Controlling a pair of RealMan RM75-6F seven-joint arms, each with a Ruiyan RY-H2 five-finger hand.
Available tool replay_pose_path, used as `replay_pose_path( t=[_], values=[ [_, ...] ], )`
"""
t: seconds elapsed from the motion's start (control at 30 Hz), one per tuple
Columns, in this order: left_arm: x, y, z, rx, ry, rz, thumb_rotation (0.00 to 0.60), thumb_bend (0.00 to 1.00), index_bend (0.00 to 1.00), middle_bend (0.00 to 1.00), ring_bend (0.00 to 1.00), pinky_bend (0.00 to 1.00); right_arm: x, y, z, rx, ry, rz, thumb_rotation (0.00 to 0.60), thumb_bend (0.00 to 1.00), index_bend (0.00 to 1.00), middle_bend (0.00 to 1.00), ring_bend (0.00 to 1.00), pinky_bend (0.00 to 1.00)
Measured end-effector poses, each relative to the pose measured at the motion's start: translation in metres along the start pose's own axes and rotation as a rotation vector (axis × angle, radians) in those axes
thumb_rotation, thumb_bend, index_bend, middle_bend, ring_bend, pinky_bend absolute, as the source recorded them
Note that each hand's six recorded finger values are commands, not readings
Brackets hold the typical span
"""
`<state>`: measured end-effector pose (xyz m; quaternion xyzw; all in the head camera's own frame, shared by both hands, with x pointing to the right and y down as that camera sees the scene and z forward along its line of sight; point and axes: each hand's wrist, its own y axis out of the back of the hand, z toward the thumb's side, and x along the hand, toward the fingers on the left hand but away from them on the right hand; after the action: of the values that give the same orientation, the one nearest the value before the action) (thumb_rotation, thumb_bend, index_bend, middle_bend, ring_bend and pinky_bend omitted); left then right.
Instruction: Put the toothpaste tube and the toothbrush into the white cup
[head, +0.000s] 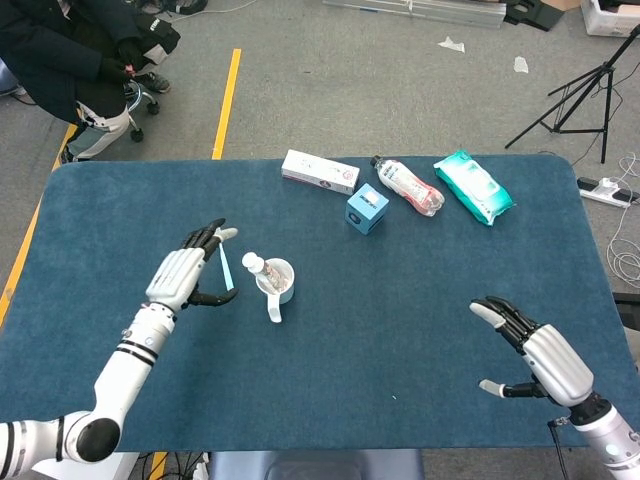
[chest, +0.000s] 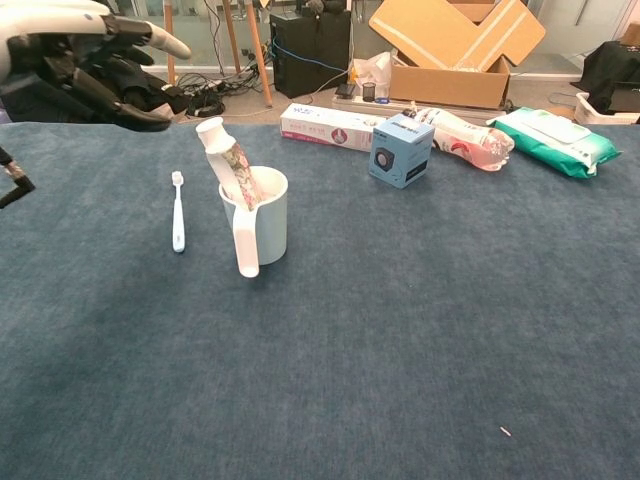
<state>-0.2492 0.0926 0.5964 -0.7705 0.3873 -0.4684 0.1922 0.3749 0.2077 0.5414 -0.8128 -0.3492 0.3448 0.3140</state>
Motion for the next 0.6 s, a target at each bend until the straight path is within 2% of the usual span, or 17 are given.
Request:
replay_pose_path(
  t=[0.17,0.33,0.5,0.6],
  values=[
    [-0.022,0.019,-0.035,0.082,0.057,0.028,0.600,0.36,0.13,0.00,0.00,0.00,0.000,0.000,0.001,0.004,0.000,-0.003,0.600,0.01,0.01,0.14,0.09,0.40],
    [-0.037,0.024,-0.071,0.132,0.121,-0.001,0.600,0.45,0.14,0.00,0.00,0.00,0.000,0.001,0.000,0.008,-0.005,-0.010,0.600,0.01,0.01,0.14,0.09,0.40],
    [-0.039,0.023,-0.095,0.168,0.150,-0.029,0.600,0.66,0.14,0.00,0.00,0.00,-0.001,0.000,-0.001,0.010,-0.012,-0.012,0.600,0.01,0.01,0.14,0.09,0.40],
    [-0.036,0.023,-0.107,0.194,0.164,-0.045,0.600,0.73,0.14,0.00,0.00,0.00,-0.001,0.000,-0.001,0.011,-0.014,-0.010,0.600,0.01,0.01,0.14,0.09,0.40]
  ],
)
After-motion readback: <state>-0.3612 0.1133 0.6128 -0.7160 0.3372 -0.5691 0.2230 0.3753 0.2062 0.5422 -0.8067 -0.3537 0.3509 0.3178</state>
